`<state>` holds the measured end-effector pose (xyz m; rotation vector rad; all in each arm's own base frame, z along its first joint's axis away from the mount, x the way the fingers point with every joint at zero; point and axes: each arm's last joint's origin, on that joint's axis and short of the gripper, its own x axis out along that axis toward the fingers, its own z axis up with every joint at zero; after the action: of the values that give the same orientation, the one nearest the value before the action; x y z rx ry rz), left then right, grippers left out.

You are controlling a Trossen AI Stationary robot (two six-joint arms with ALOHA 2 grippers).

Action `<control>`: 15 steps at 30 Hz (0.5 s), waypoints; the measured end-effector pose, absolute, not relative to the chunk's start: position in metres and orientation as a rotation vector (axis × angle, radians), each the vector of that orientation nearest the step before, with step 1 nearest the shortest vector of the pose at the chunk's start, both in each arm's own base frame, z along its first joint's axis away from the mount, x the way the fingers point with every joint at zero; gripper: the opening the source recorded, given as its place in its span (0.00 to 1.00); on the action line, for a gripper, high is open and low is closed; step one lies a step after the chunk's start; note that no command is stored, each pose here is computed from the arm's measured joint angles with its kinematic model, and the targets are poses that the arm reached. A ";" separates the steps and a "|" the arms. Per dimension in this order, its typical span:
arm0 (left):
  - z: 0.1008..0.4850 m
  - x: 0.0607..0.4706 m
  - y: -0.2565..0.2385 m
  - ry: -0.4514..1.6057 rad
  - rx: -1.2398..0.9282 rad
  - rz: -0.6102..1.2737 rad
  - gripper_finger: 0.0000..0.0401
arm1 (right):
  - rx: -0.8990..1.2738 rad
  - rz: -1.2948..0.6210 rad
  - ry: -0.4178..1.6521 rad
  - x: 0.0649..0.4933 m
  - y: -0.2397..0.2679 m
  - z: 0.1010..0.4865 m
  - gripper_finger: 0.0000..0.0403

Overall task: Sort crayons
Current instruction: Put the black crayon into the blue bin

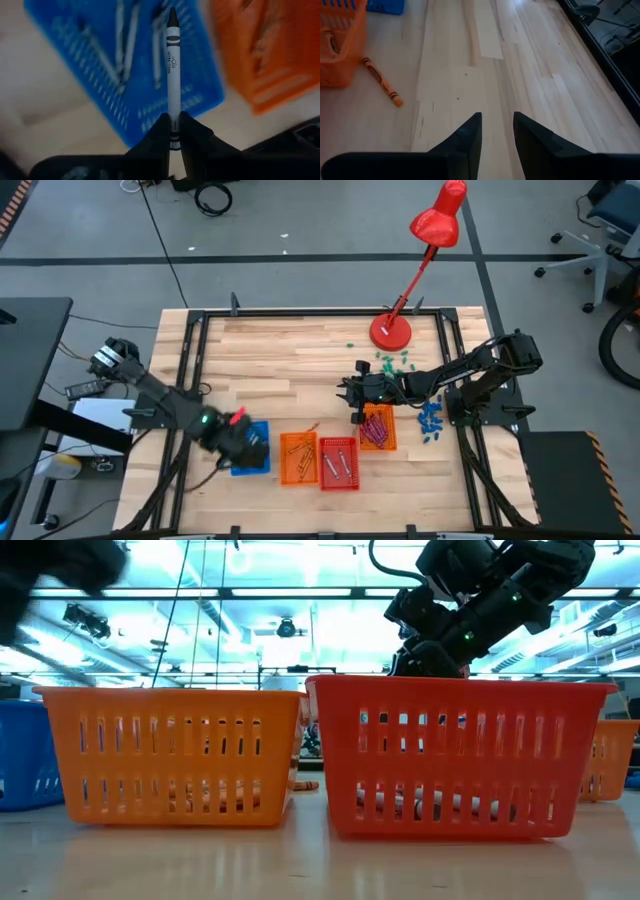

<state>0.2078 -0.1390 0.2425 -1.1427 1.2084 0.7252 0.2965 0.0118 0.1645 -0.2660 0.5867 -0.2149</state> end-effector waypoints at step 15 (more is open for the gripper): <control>0.219 0.204 -0.154 1.183 -1.078 0.929 0.28 | -0.264 -0.196 0.564 0.298 0.012 0.166 0.29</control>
<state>0.2045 -0.1542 0.2186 -1.0779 1.1827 0.9288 0.2978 0.0125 0.1663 -0.2635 0.5637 -0.1962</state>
